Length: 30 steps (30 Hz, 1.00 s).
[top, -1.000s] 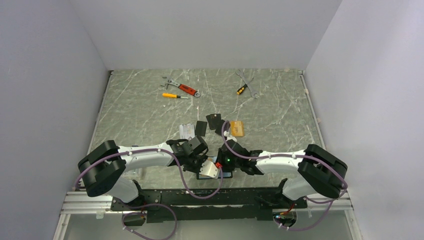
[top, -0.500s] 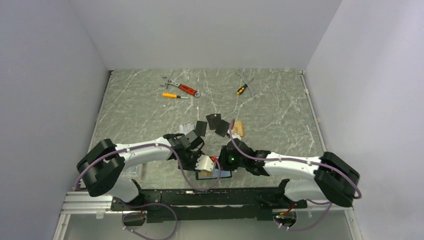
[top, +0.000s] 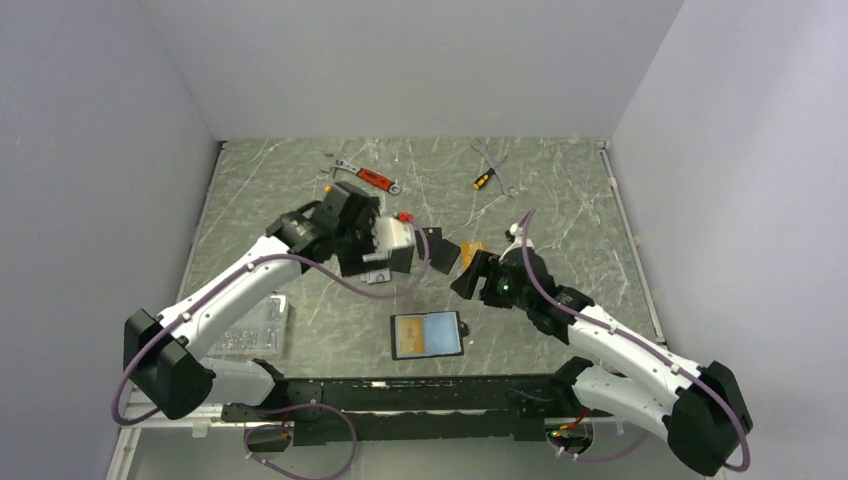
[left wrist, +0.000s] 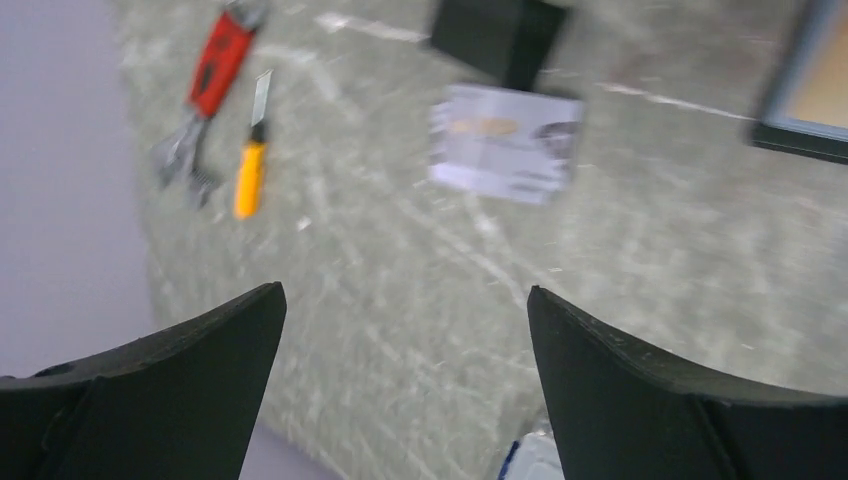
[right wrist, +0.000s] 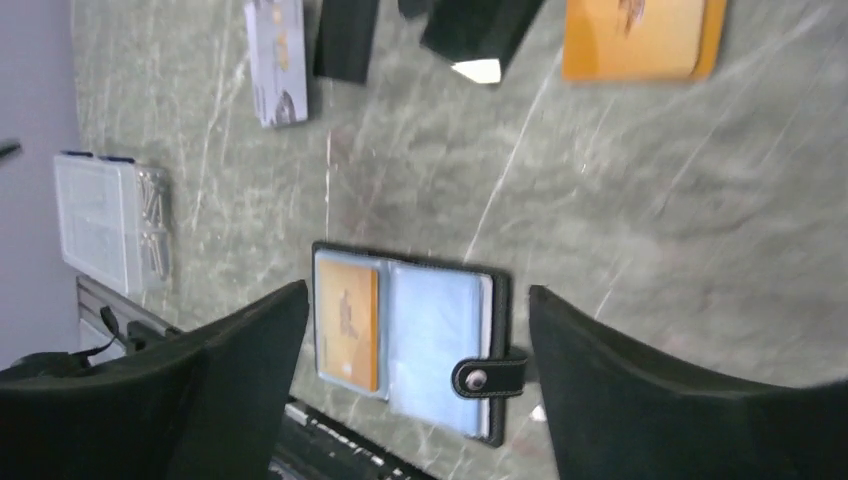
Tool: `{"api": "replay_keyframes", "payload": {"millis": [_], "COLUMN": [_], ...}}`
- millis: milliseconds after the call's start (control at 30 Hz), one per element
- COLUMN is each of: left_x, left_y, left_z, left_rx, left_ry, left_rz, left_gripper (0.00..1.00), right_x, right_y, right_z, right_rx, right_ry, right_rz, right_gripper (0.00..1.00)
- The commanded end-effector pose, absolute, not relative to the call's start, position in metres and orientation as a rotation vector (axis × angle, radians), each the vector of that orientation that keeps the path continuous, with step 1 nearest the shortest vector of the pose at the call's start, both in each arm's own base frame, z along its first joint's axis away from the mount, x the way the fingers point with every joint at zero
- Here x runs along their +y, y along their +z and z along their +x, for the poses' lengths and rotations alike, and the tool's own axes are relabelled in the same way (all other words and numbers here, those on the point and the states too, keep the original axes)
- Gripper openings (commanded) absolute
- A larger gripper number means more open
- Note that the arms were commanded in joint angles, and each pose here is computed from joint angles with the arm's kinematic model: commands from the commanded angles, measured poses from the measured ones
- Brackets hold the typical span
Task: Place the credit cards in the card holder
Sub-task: Pick up the credit card from the center of the board.
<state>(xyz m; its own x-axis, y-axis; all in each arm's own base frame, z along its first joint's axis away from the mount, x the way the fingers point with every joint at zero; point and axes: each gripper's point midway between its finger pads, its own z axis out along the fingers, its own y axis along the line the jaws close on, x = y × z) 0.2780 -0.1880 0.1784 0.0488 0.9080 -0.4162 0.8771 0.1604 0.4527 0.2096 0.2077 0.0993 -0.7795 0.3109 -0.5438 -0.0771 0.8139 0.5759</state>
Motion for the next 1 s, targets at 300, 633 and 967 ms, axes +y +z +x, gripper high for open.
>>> {"api": "replay_keyframes", "payload": {"millis": [300, 633, 967], "left_x": [-0.121, -0.147, -0.157], "left_y": [0.243, 0.193, 0.12], "left_z": [0.349, 0.35, 0.376], "left_rx": [1.991, 2.081, 2.345], "left_ry": [0.173, -0.231, -0.375], "left_rz": [1.11, 1.05, 0.932], "left_gripper": [0.99, 0.99, 0.95], "right_x": [0.173, 0.167, 0.27], "right_y": [0.126, 0.126, 0.116], "right_z": [0.263, 0.293, 0.318], "right_rx": [2.236, 2.258, 2.331], "right_ry": [0.865, 0.787, 0.937], "right_rz": [0.296, 0.292, 0.058], "right_gripper": [1.0, 0.75, 0.63]}}
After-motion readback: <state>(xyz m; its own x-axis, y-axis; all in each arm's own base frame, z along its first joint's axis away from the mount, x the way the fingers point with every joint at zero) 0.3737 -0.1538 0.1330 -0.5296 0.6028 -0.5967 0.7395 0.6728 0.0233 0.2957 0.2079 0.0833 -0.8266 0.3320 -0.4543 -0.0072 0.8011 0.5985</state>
